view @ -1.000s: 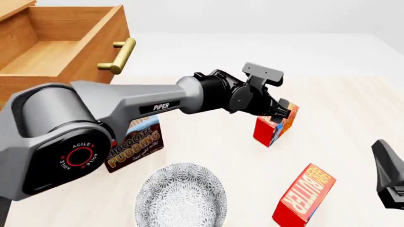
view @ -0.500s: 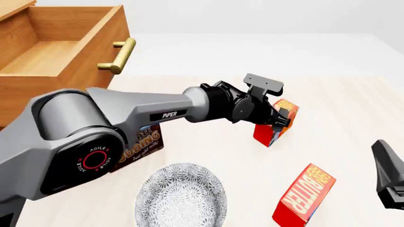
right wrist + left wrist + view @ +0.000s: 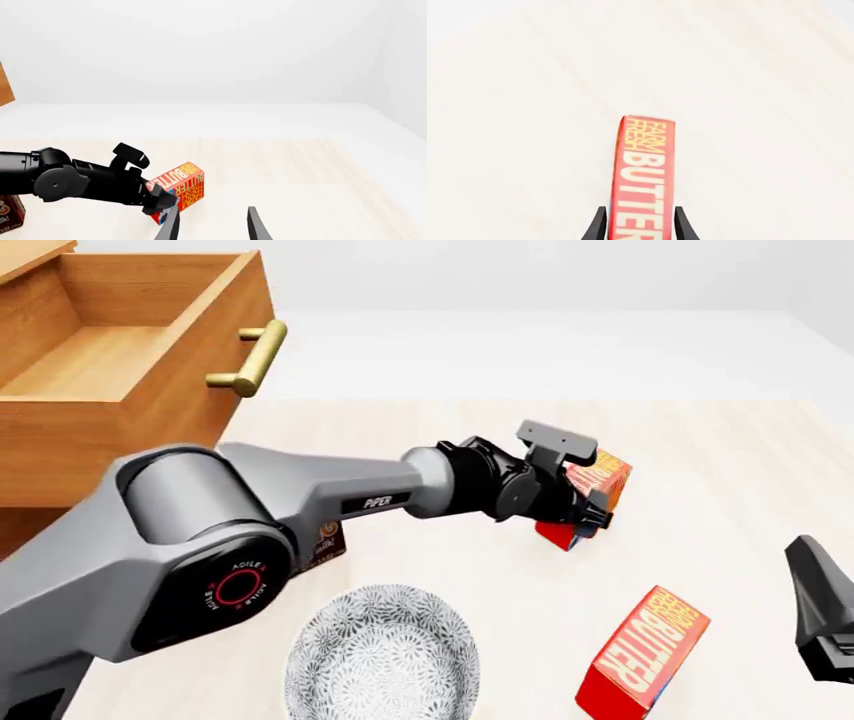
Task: Put the butter at the front in the top drawer of the cabinet and close it.
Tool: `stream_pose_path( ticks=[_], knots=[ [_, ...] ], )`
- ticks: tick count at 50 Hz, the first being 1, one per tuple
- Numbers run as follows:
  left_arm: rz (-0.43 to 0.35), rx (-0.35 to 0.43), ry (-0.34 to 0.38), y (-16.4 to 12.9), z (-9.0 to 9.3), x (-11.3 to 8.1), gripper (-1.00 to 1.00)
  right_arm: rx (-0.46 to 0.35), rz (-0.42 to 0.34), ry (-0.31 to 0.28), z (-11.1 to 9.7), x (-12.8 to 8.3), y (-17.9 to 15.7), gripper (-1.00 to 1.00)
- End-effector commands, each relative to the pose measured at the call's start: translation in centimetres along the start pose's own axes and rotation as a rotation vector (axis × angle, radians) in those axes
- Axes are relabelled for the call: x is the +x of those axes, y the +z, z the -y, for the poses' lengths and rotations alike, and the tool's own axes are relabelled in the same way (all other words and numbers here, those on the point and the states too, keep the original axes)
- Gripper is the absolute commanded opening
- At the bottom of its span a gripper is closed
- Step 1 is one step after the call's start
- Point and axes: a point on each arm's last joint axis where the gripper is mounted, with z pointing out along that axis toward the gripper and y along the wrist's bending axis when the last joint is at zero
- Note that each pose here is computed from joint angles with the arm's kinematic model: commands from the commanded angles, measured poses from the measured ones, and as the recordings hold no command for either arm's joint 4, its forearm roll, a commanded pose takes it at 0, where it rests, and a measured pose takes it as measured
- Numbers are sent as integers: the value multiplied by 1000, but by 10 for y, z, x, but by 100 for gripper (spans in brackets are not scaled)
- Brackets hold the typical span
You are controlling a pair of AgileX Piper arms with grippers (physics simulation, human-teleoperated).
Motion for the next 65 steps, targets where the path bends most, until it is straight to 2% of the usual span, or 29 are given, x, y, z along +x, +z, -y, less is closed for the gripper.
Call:
stream_pose_path(
  ticks=[1,22,23,37,49,53,60,65],
  knots=[
    [-17,2,-9,12,2,10,100,0,0,0,0,0,0,100],
    [-39,2,-25,27,3,24,100,0,0,0,0,0,0,100],
    [-37,1,-25,27,2,23,-100,0,0,0,0,0,0,100],
    [9,13,-7,-9,7,2,-100,1,0,0,0,0,0,100],
    [72,25,19,-63,12,-27,-100,0,0,0,0,0,0,100],
    [80,28,19,-74,13,-30,-100,0,0,-1,0,0,0,100],
    [109,46,3,-107,20,-35,-100,0,0,0,0,0,0,100],
    [121,41,11,-127,18,-41,-100,0,0,0,0,0,0,100]
  ],
)
